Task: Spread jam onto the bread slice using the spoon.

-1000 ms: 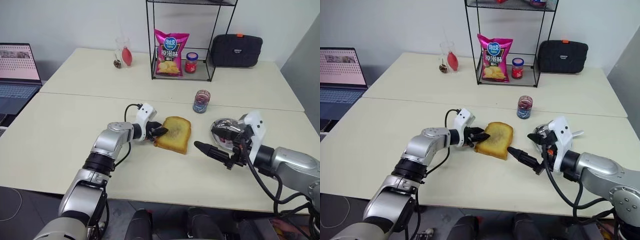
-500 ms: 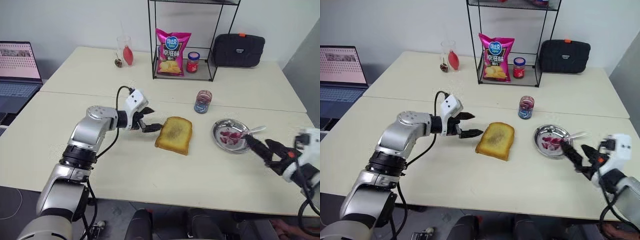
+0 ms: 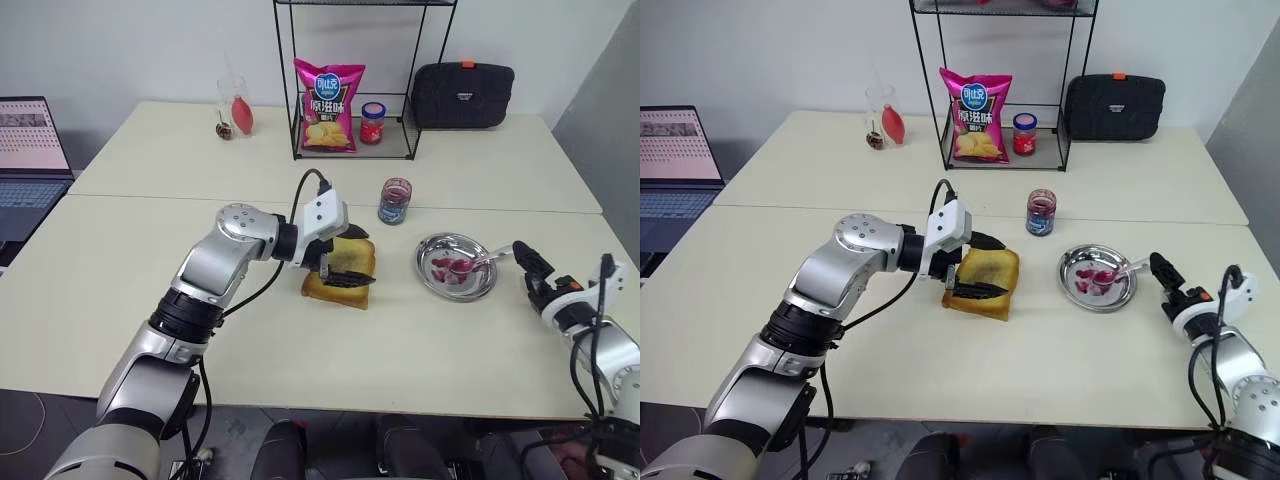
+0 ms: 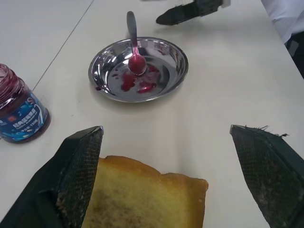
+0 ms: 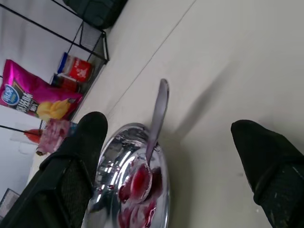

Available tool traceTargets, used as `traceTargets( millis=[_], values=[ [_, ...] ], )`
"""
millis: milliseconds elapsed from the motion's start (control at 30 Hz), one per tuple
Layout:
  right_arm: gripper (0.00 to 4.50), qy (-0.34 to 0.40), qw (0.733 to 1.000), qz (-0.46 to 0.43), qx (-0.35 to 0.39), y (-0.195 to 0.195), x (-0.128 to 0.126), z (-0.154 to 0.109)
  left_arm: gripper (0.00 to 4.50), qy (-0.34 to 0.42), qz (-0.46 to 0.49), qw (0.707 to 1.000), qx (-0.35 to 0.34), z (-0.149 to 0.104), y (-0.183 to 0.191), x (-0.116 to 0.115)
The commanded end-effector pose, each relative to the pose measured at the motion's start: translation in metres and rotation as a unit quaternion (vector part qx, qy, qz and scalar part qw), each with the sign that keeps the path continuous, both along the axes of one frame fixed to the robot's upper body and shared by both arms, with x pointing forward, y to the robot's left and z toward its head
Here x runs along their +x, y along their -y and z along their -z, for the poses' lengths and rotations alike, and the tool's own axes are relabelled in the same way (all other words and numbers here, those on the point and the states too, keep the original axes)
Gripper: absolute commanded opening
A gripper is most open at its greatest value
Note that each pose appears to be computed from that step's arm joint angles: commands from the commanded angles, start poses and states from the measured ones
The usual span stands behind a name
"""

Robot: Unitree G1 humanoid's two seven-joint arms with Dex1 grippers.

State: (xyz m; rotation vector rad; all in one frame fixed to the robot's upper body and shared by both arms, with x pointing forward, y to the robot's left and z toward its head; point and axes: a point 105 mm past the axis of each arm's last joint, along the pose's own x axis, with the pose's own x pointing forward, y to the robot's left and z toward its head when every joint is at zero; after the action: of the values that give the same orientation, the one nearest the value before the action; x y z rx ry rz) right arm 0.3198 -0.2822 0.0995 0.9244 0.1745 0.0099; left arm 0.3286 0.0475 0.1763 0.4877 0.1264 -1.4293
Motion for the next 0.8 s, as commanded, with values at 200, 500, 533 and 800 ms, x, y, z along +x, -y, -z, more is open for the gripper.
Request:
traceTargets(
  millis=[200, 500, 533, 800],
  values=[
    [4.50, 0.019, 0.999, -0.027, -0.017, -0.002, 0.031, -0.002, 4.45, 0.030, -0.005, 1.000, -0.007, -0.012, 0.002, -0.003],
    [3.88, 0.042, 0.998, -0.051, -0.011, -0.008, 0.045, -0.009, 4.50, 0.031, -0.015, 0.999, -0.010, -0.011, 0.002, -0.003],
    [3.60, 0.046, 0.997, -0.054, -0.011, -0.009, 0.046, -0.010, 4.50, 0.032, -0.017, 0.999, -0.011, -0.012, 0.002, -0.003],
    [1.80, 0.048, 0.997, -0.065, -0.013, -0.013, 0.051, -0.011, 4.50, 0.025, -0.021, 0.999, -0.024, -0.018, 0.006, -0.004]
  ],
)
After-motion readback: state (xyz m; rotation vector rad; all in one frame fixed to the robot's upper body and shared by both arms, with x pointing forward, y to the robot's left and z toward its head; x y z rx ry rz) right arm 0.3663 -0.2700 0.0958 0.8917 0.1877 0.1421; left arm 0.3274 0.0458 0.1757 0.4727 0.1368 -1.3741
